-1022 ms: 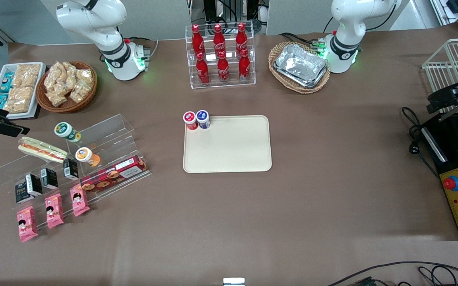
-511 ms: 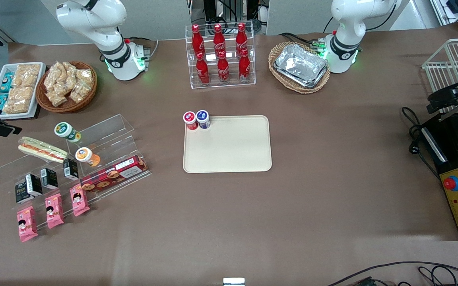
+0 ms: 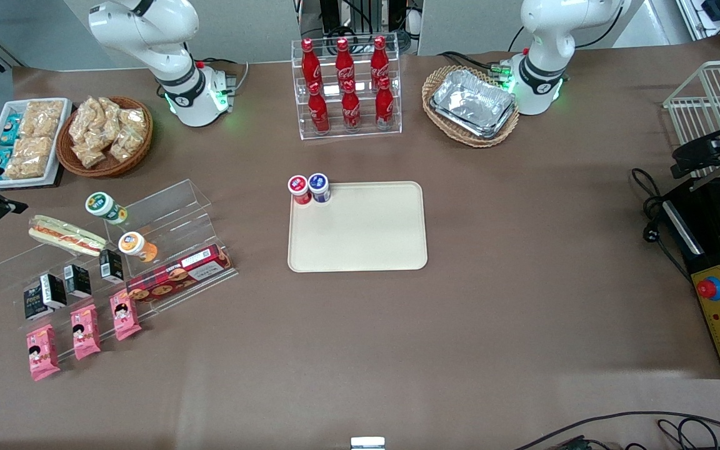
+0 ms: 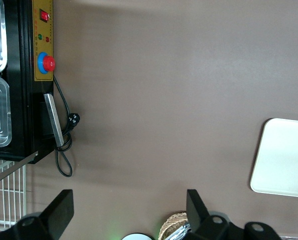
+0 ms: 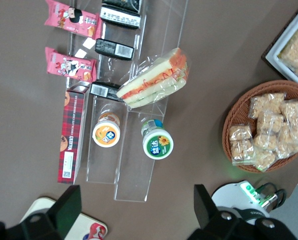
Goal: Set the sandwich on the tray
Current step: 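Lower the open right gripper toward the wrapped sandwich on the rack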
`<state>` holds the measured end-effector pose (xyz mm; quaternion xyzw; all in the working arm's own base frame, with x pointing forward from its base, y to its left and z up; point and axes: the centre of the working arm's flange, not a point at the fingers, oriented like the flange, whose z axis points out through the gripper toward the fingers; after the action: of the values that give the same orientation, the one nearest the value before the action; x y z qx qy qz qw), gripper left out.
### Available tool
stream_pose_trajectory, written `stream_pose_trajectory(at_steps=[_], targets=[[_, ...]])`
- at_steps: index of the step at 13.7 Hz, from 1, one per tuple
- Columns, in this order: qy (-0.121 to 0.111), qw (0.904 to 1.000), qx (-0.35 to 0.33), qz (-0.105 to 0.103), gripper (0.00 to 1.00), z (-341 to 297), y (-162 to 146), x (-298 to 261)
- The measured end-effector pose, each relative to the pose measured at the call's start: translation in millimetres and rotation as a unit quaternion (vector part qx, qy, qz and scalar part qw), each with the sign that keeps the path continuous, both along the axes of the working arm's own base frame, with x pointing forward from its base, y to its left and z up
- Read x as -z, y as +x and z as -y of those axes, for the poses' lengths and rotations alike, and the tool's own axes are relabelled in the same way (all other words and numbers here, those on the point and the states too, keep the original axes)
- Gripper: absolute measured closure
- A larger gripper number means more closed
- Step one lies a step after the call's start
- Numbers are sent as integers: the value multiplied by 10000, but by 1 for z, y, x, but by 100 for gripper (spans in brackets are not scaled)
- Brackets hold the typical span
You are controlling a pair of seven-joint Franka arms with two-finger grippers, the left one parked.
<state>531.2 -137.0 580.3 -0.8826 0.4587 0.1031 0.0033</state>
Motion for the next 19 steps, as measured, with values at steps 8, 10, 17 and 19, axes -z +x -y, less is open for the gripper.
stream_pose_trajectory(at_steps=[8,10,17,19], targets=[[-418,9947,936,-113,0,6,5,20],[-523,9943,929,58,0,8,11,38],[-886,9878,1276,126,0,17,12,78],[-928,9822,1633,-2,0,18,8,89]])
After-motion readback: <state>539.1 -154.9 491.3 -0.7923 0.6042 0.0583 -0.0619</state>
